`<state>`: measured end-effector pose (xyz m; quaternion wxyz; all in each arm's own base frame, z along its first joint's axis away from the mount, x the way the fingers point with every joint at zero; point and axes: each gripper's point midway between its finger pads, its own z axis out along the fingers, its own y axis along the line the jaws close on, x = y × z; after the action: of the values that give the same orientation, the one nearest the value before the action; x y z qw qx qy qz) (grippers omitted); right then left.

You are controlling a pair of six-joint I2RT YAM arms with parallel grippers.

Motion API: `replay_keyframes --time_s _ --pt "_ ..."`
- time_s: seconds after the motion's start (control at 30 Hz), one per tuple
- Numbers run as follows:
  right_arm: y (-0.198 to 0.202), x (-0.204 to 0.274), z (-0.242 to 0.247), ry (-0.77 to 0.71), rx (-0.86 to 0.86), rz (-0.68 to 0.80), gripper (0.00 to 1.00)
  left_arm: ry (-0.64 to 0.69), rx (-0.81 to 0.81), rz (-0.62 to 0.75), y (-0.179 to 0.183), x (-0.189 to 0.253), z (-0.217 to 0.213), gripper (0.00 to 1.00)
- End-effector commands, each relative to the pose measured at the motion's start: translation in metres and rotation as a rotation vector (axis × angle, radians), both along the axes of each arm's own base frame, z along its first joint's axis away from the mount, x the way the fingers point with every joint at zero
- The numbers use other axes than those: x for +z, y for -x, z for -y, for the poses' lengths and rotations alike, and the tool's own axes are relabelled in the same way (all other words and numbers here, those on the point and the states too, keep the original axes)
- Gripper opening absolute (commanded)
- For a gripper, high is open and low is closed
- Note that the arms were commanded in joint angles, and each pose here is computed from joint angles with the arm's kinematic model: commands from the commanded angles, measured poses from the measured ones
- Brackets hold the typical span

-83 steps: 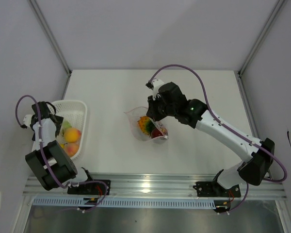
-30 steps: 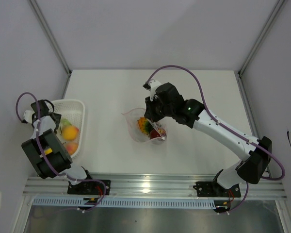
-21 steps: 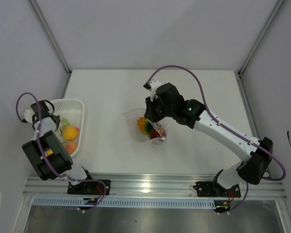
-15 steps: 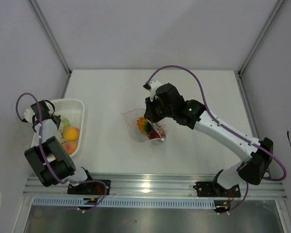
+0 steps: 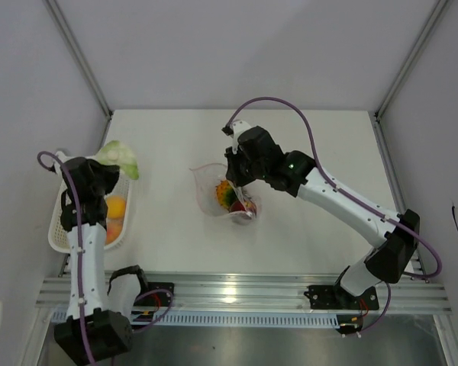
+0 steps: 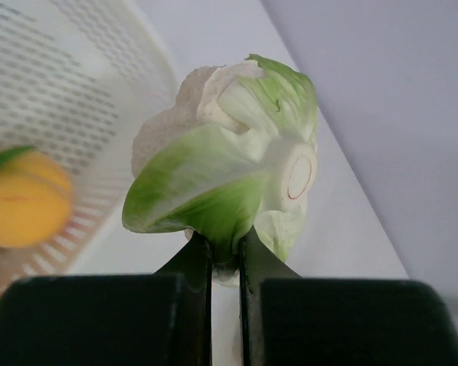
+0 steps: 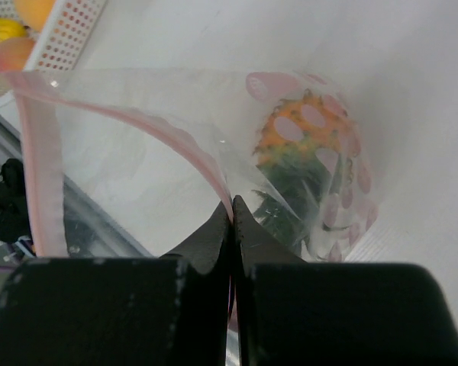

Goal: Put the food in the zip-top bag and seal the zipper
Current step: Pick up the fake vegetable from the bin, then place the fake vegetable in the zipper food storage bag.

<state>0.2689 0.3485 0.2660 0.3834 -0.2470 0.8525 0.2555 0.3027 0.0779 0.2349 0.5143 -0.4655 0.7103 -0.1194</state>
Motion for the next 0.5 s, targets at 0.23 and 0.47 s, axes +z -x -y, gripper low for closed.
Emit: replay_keyframes --time_s 0.23,0.47 --pt "-0.028 0.001 0.013 0.078 -0.115 0.084 0.00 0.158 -0.708 0.280 0.066 0.091 0.171 0.01" --pt "-0.030 0.004 0.011 0.090 -0.136 0.103 0.00 0.252 -1.003 0.377 0.121 0.126 0.221 0.00"
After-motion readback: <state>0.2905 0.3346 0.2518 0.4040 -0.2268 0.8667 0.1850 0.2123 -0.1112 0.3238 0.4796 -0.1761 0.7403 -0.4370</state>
